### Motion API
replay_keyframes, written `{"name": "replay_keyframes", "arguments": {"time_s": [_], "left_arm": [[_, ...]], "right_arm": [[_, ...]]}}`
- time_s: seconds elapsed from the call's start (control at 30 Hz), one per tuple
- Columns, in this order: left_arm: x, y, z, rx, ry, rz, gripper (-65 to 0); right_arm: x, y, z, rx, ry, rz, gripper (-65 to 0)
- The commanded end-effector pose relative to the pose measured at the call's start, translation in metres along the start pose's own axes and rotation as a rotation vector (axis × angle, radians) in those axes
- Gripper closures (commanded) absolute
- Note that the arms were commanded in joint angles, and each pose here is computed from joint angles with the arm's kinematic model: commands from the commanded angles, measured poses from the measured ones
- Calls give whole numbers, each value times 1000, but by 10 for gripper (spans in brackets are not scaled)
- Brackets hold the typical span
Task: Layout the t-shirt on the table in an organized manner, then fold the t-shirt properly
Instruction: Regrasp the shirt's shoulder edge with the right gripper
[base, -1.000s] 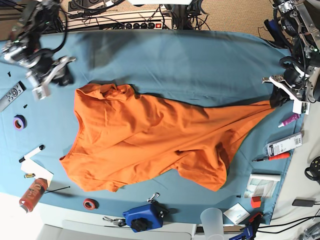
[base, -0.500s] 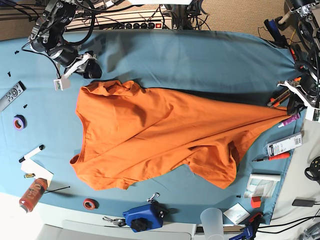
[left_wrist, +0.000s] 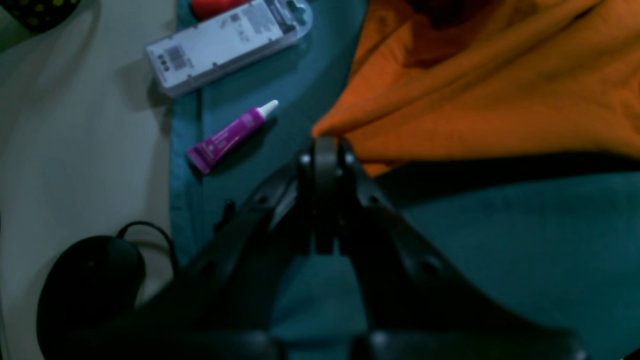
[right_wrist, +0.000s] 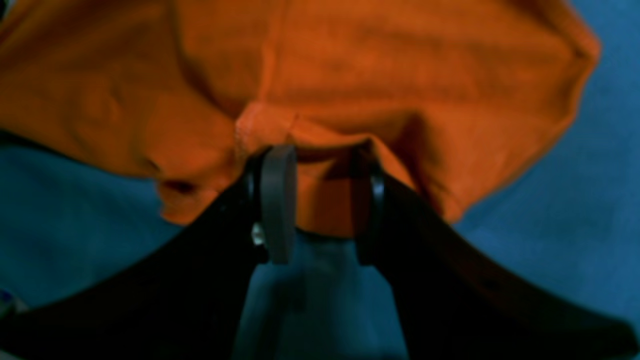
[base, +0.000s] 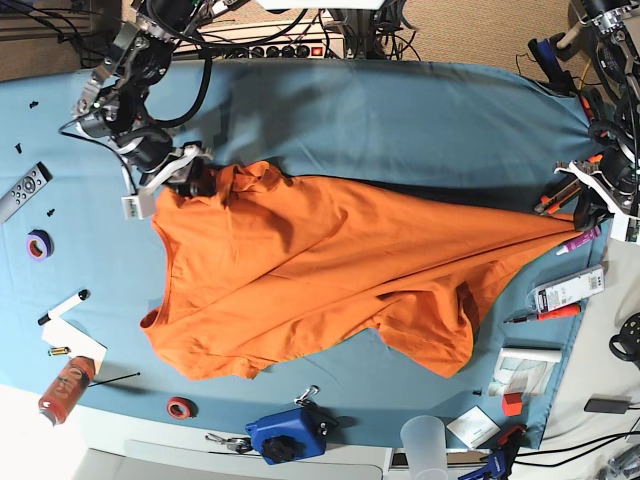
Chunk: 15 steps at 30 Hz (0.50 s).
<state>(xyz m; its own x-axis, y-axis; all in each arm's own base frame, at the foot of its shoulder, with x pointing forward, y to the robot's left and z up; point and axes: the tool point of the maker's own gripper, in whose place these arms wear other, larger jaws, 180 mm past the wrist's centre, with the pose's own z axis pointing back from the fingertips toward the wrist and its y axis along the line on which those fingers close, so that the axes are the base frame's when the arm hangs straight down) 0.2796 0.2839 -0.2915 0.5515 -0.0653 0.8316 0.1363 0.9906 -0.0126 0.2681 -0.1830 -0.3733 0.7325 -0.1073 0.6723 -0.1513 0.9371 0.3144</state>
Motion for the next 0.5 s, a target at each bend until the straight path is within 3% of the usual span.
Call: {"name": "replay_keyframes", "arguments": {"time_s": [0.0,0.13,0.2,0.23,0.47], "left_arm": [[16,4,4,8,-49,-25,0],[17,4,4,8,-50,-25,0],[16,3,4,8,-49,-25,0],[16,4,4,8,-49,-25,0],[16,3,4,8,-45,-24,0]], "right_arm": [[15,0,2,-6,-44,24,-189],[10,-5,-3,-60,-7,31,-159],[6,-8,-3,-81,27,52,-22],[5,-10,-3,-86,36,61,0],[16,-26,28,-106,54,120,0]]}}
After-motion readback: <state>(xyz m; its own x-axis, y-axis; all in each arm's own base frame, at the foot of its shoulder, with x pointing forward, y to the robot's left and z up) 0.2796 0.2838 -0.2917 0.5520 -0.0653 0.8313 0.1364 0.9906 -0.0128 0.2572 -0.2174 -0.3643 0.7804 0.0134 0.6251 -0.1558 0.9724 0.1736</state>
